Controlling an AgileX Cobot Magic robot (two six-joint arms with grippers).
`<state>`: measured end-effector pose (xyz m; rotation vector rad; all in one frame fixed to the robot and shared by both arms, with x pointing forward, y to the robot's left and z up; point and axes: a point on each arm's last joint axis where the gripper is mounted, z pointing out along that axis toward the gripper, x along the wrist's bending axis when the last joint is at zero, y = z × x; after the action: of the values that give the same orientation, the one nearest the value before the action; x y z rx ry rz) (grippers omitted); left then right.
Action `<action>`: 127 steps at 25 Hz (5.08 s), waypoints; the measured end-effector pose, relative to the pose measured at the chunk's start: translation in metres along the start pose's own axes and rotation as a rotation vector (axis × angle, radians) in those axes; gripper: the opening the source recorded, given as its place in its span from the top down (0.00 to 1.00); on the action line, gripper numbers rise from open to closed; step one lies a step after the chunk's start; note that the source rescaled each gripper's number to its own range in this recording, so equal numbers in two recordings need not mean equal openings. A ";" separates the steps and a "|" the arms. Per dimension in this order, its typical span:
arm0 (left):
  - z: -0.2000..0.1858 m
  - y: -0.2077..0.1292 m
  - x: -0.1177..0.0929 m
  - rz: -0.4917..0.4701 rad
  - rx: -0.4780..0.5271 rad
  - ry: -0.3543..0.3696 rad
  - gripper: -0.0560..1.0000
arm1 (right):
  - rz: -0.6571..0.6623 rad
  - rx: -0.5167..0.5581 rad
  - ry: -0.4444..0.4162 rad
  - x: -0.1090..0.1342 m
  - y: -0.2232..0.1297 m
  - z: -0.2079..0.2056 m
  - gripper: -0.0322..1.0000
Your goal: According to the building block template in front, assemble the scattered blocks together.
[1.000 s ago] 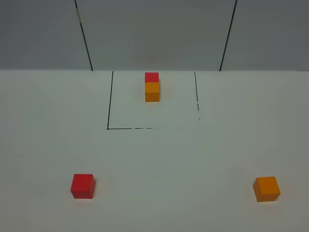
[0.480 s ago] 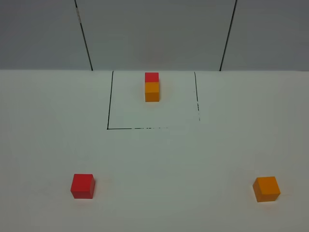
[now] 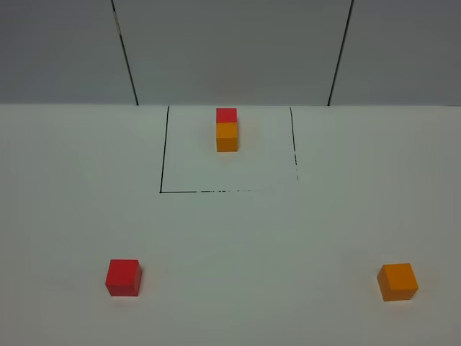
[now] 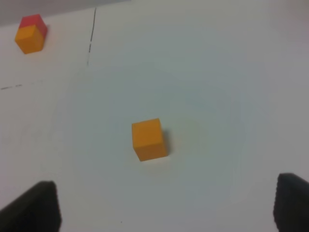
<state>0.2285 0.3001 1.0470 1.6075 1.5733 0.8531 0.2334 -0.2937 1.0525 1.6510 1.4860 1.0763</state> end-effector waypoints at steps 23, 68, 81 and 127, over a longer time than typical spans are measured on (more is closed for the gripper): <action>0.000 0.000 0.000 0.000 0.000 0.000 0.32 | 0.000 0.000 0.000 0.000 0.000 0.000 0.20; 0.000 0.000 0.000 0.000 0.000 0.000 0.32 | 0.000 0.000 0.000 0.000 0.000 0.000 0.20; 0.000 0.000 0.000 0.000 0.000 0.000 0.32 | 0.000 0.000 0.000 0.000 0.000 0.000 0.20; 0.000 0.000 0.000 0.000 0.000 0.000 0.32 | -0.001 0.000 0.000 0.000 0.000 0.000 0.20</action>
<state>0.2285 0.3001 1.0470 1.6075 1.5733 0.8531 0.2334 -0.2937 1.0525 1.6502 1.4866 1.0758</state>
